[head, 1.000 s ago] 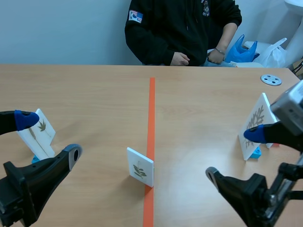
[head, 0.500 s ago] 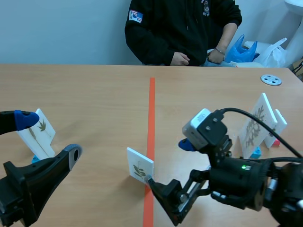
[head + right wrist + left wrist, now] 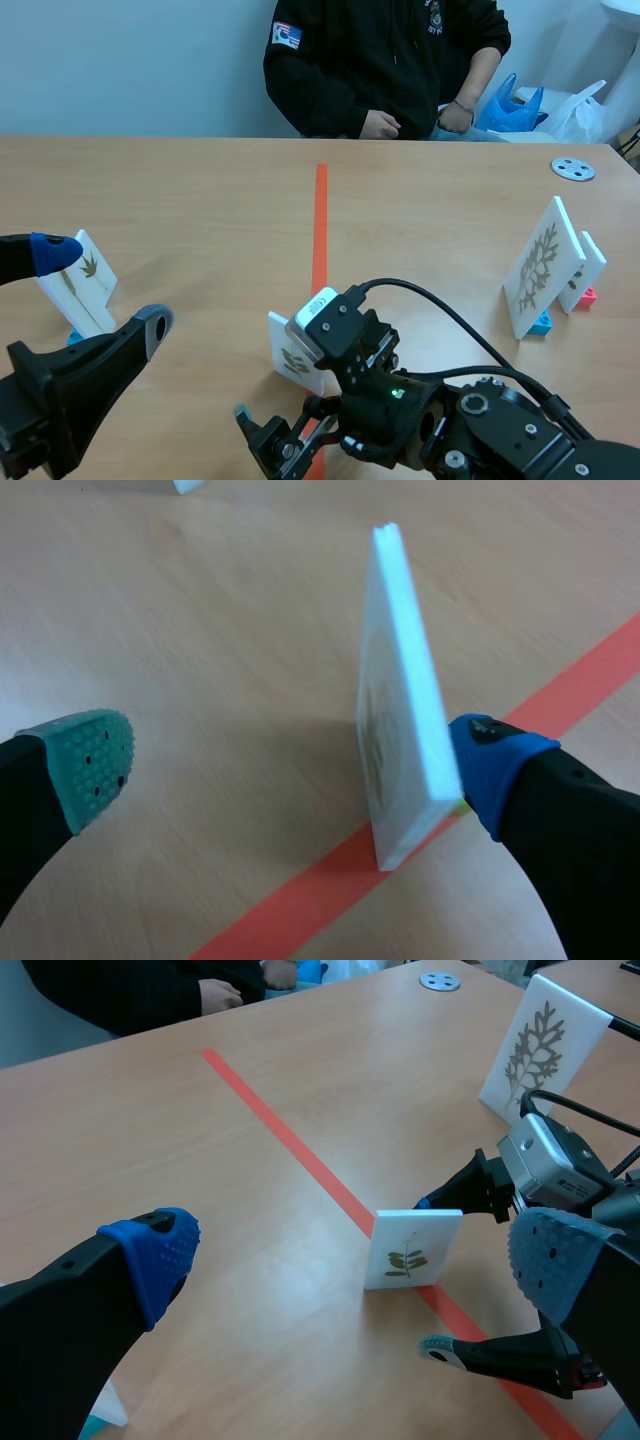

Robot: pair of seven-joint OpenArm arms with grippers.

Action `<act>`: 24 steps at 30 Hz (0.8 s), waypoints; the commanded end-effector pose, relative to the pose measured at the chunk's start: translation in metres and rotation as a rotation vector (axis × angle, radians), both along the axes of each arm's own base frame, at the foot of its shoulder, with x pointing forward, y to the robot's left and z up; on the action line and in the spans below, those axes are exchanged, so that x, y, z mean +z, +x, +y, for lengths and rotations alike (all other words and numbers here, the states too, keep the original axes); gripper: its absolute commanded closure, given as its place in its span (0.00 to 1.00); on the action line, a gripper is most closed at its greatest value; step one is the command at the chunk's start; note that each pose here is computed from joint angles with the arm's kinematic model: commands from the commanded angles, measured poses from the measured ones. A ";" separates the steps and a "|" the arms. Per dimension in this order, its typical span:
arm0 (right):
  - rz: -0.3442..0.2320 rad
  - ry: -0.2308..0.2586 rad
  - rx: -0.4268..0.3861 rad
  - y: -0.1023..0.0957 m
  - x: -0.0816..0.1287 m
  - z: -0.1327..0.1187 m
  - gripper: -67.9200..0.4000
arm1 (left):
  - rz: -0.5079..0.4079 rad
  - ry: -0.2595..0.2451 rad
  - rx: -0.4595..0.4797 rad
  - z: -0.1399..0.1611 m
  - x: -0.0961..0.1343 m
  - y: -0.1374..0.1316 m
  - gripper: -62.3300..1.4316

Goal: Sort the leaf by its shape. The table is split by an orange tape line. A compound leaf with several leaflets goes to the left side, a simple leaf with one blade goes to the right side. Return to the home posture when a red brick is placed on the table.

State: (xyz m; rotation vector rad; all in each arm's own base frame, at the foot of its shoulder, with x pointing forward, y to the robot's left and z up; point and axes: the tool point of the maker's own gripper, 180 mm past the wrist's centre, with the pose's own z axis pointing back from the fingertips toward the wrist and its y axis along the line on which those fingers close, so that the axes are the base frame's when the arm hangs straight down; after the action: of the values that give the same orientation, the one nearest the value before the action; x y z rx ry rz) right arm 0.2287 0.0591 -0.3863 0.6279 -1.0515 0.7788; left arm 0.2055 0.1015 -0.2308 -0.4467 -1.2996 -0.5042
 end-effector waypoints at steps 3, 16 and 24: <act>-0.054 0.021 -0.018 0.011 0.015 0.001 0.36 | -0.026 -0.020 -0.002 -0.004 0.009 0.002 0.00; -0.078 0.009 -0.053 0.018 0.017 -0.003 0.97 | -0.026 -0.020 -0.002 -0.004 0.009 0.002 0.00; -0.144 0.026 -0.111 0.030 0.052 -0.019 0.97 | -0.026 -0.020 -0.002 -0.004 0.009 0.002 0.00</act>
State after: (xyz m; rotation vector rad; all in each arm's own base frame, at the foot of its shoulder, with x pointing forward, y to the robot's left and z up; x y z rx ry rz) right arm 0.2520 0.0426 -0.3510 0.5360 -1.1706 0.7306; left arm 0.2055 0.1015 -0.2308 -0.4464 -1.2997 -0.5040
